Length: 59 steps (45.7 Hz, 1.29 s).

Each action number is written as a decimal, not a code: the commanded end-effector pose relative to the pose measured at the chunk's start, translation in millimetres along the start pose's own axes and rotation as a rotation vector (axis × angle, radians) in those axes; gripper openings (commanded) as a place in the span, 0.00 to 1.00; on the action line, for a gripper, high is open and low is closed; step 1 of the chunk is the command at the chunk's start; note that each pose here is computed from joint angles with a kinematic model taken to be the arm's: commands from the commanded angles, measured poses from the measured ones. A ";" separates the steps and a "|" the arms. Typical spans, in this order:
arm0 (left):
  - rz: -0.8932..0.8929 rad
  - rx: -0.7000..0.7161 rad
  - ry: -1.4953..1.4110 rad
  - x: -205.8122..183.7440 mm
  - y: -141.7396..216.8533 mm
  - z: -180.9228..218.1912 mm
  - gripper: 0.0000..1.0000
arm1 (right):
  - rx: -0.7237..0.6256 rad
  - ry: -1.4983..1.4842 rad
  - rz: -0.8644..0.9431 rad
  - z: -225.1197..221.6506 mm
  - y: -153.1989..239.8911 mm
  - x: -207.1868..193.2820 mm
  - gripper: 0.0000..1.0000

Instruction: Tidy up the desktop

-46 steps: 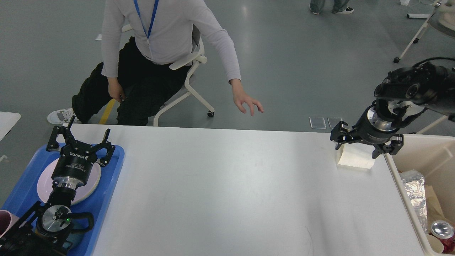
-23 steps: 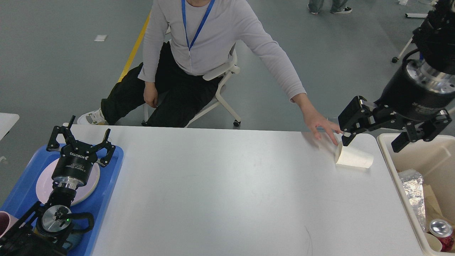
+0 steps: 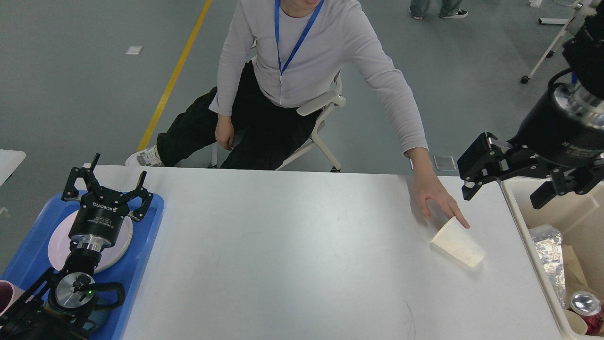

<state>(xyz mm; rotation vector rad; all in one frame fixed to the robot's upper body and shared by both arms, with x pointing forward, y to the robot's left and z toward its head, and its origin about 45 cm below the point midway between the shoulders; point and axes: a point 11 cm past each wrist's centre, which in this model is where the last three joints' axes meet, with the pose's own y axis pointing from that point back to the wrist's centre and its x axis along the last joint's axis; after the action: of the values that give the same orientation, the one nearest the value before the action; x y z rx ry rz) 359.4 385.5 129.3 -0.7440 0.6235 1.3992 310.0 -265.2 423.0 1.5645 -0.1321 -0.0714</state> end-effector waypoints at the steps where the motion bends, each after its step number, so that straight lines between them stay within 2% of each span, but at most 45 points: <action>1: 0.000 -0.001 0.000 0.1 0.1 0.1 0.96 | 0.000 -0.013 0.003 3.3 -5.5 3.1 1.00; 14: 0.000 0.001 0.000 0.1 0.1 -0.1 0.96 | -0.003 -0.093 0.036 18.1 -47.4 12.4 1.00; 26: 0.000 -0.001 0.000 0.1 0.1 0.1 0.96 | -0.067 -0.188 0.171 41.0 -99.5 27.4 0.98; 31: 0.000 0.001 0.000 0.1 0.1 -0.1 0.96 | -0.139 -0.054 0.134 40.0 -128.5 22.6 0.88; 33: 0.000 0.001 0.000 0.1 0.1 -0.1 0.96 | -0.127 0.005 0.110 37.0 -143.4 19.9 0.86; 38: -0.001 -0.001 0.000 -0.3 -0.1 0.1 0.96 | -0.001 0.167 0.080 24.4 -169.8 13.2 0.86; 41: -0.001 -0.001 0.000 -0.3 -0.1 0.1 0.96 | 0.027 0.303 0.089 18.1 -178.3 11.0 0.85; 49: -0.001 -0.001 0.000 -0.3 -0.1 0.1 0.96 | -0.013 0.542 0.141 16.9 -215.9 3.3 0.84; 59: -0.001 0.001 0.000 -0.3 -0.1 -0.1 0.96 | -0.072 0.606 0.146 26.4 -260.2 4.2 0.85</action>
<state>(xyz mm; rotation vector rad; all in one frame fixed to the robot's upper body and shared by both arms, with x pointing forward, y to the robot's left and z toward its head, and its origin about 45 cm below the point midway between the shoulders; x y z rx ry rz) 359.5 385.3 129.5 -0.7442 0.6236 1.3977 318.4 -292.1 182.6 1.4735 0.2130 0.4893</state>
